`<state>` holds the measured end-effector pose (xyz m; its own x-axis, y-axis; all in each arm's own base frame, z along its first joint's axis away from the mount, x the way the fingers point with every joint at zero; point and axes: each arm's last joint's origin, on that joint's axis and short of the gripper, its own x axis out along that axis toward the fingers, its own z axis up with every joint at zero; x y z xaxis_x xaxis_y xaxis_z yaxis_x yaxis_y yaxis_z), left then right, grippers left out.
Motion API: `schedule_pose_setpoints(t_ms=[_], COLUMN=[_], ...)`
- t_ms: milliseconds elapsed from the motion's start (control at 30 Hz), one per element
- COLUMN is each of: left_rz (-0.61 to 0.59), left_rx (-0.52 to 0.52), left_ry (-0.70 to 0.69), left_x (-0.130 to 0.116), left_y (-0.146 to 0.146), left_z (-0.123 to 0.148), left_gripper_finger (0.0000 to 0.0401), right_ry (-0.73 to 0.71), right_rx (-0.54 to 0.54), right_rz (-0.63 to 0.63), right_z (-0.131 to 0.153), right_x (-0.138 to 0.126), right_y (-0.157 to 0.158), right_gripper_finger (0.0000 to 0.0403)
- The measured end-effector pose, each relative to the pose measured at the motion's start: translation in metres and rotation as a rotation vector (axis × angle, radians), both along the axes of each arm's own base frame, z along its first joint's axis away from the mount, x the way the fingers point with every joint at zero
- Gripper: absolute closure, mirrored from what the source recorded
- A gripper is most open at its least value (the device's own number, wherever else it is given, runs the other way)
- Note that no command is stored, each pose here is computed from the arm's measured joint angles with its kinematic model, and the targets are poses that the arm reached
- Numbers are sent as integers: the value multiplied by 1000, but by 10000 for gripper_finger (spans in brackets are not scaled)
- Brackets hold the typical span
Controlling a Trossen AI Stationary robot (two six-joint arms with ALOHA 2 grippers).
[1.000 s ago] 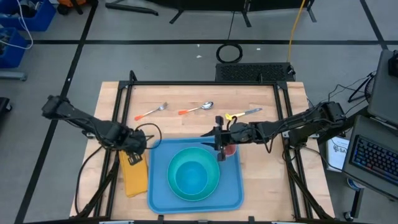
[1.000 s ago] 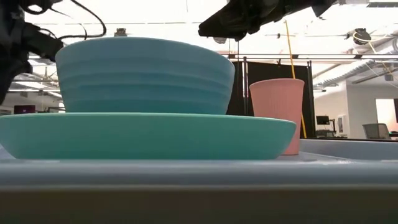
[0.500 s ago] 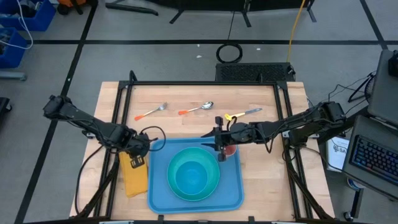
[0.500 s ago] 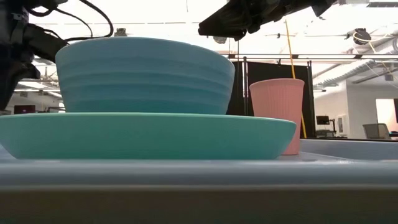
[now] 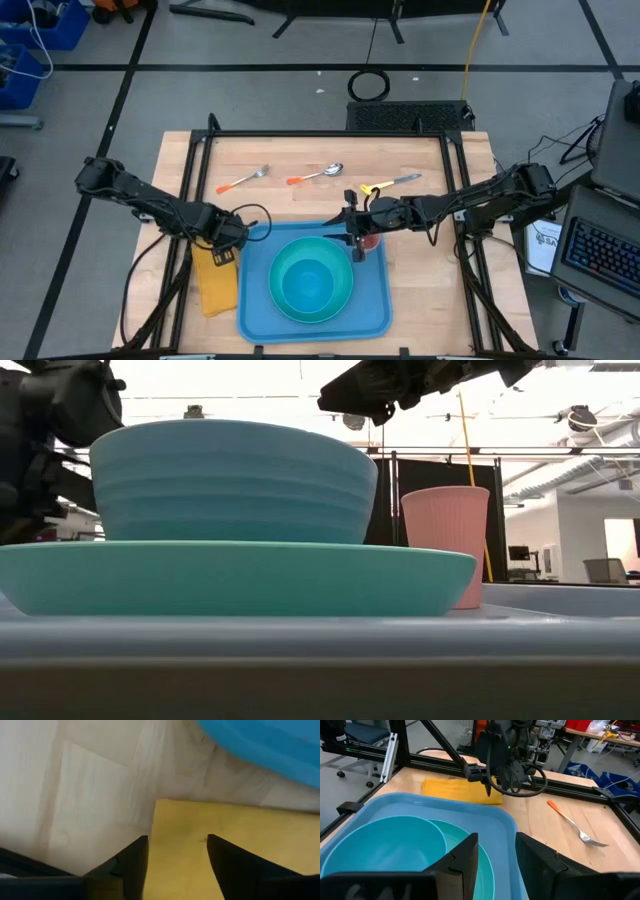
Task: Set up tray
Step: Put the napkin on the serving tray to the left of the plate
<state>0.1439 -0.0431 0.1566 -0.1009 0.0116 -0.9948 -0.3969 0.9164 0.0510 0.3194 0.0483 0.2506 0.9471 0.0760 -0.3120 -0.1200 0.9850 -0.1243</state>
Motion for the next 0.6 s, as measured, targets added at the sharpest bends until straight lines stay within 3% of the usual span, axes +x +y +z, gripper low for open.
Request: schedule_pose_setpoints(t_ms=[200,600], left_rz=[-52,-11], left_rx=[-62,-106], left_ry=[-79,-42], left_x=[11,7], left_y=[3,14], left_z=[-6,-18], left_gripper_finger=[172,171], right_ry=[8,41], right_rx=[18,34], right_rz=[-4,-11], right_z=[-1,-3], right_x=[0,-1], right_y=[1,1], right_gripper_finger=[280,280])
